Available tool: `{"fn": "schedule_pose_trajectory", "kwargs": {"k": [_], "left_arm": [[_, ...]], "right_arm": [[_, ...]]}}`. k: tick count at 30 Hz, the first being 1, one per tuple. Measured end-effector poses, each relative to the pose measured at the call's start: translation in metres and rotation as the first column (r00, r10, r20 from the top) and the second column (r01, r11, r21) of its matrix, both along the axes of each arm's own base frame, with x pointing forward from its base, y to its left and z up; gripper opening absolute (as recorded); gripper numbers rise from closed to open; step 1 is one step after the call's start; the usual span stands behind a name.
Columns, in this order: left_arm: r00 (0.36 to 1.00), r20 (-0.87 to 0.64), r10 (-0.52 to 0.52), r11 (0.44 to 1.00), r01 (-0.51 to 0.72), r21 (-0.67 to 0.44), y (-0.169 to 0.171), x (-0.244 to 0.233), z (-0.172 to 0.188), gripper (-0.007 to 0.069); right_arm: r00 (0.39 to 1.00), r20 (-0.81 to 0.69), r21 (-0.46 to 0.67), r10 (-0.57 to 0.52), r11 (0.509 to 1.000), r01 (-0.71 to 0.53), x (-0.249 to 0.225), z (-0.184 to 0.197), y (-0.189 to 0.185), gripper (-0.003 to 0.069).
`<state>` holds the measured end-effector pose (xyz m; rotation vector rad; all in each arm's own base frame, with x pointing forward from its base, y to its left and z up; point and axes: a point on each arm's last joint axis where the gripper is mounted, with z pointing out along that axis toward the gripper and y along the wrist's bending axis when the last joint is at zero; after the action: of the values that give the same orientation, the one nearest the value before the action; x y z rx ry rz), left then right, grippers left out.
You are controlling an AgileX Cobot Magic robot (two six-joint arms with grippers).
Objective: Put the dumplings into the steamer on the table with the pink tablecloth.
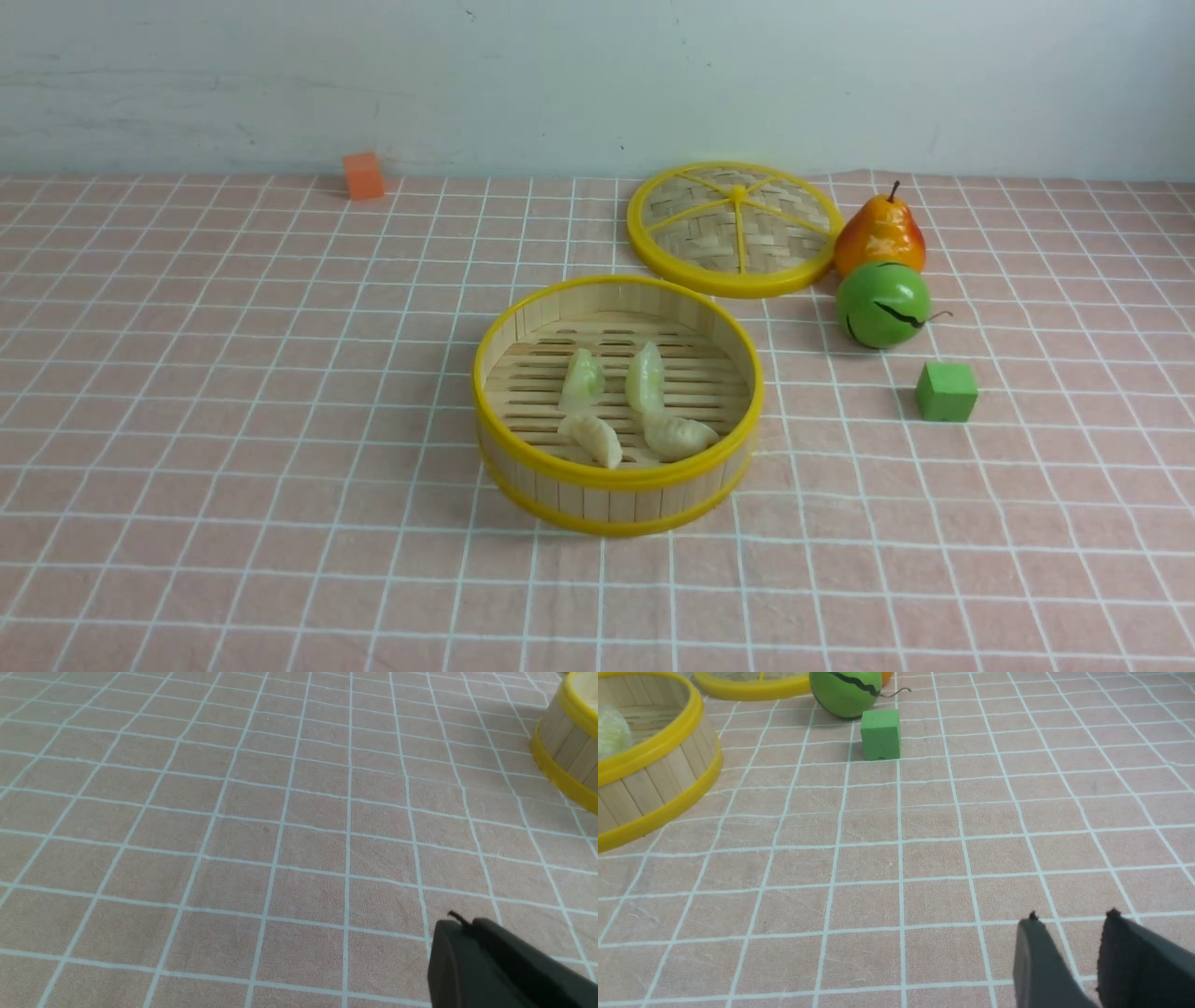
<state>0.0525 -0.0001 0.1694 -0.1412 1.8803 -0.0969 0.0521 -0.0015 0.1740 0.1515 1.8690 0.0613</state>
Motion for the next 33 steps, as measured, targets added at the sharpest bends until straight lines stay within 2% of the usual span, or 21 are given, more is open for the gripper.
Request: {"fn": "schedule_pose_trajectory", "kwargs": {"k": [33], "left_arm": [[1.0, 0.0, 0.0, 1.0, 0.0, 0.0, 0.0, 0.0, 0.0, 0.0039]], "right_arm": [[1.0, 0.0, 0.0, 0.0, 1.0, 0.0, 0.0, 0.0, 0.0, 0.0234]]}}
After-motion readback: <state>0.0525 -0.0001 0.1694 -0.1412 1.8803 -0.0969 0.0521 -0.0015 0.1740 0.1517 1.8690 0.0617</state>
